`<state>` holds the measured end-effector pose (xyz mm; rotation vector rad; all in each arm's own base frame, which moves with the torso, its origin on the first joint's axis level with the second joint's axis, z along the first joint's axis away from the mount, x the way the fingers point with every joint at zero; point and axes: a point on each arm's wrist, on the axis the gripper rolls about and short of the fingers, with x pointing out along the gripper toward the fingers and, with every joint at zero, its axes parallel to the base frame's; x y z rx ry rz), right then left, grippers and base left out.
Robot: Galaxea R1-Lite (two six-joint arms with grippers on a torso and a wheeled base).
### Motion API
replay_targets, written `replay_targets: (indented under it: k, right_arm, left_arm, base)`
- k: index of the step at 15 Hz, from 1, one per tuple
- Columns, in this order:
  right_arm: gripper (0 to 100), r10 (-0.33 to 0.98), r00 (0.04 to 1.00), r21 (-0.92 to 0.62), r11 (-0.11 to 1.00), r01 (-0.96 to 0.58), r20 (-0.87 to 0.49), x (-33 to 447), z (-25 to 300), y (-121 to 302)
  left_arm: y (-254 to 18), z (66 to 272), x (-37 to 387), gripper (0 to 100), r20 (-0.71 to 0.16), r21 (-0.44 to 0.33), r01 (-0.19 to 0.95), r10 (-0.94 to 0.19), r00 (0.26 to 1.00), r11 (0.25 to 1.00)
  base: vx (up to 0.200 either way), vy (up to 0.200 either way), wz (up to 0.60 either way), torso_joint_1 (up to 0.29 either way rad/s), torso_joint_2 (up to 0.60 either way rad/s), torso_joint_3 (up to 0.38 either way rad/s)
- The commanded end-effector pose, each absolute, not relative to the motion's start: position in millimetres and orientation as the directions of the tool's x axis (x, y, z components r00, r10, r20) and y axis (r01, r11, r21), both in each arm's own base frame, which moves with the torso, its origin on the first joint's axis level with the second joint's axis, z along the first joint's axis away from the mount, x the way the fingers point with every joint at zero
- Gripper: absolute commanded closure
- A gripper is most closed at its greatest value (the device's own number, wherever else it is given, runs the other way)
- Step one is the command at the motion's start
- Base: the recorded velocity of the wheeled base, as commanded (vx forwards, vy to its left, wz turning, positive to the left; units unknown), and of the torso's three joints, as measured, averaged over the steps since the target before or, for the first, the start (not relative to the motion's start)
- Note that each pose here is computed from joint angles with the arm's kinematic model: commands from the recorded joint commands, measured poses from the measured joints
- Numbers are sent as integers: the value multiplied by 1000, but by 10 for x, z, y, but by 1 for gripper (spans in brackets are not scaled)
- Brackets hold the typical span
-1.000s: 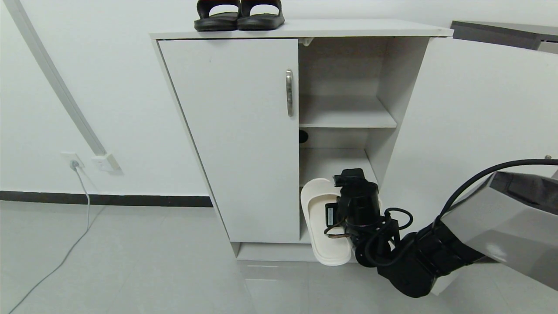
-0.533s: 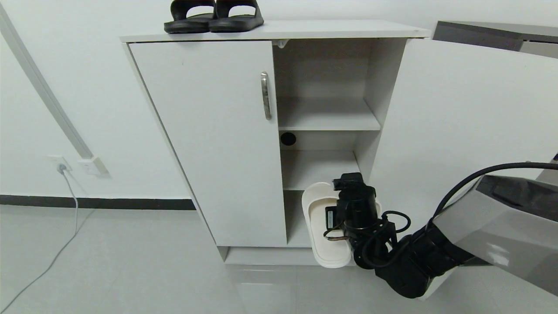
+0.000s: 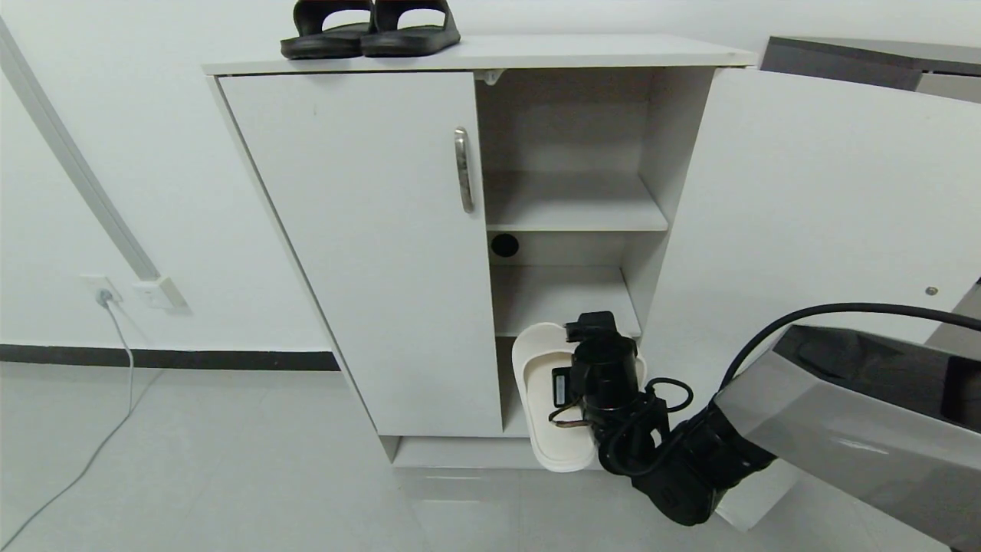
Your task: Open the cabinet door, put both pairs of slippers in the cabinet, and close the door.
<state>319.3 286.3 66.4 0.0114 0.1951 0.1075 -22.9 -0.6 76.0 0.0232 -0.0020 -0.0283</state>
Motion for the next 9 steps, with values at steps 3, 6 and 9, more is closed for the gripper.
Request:
replay_targets:
  k: [3, 6, 9]
  right_arm:
    - [100, 107, 977, 20, 994, -105, -186, 3248, 613, 2925]
    - [100, 106, 980, 23, 994, -103, -168, 3287, 666, 2943]
    - [100, 102, 985, 14, 995, -101, -139, 3358, 727, 2973]
  left_arm:
    - [-6, 759, -228, 100, 0, 23, 28, -28, 1000, 999]
    - [-6, 755, -227, 100, -2, 24, 29, -29, 1000, 999]
    - [-6, 755, -227, 100, -2, 24, 29, -29, 1000, 999]
  base:
    - [0, 0, 0, 0, 0, 0]
    - [0, 0, 0, 1, 2, -33]
    - [0, 0, 0, 4, 5, -167]
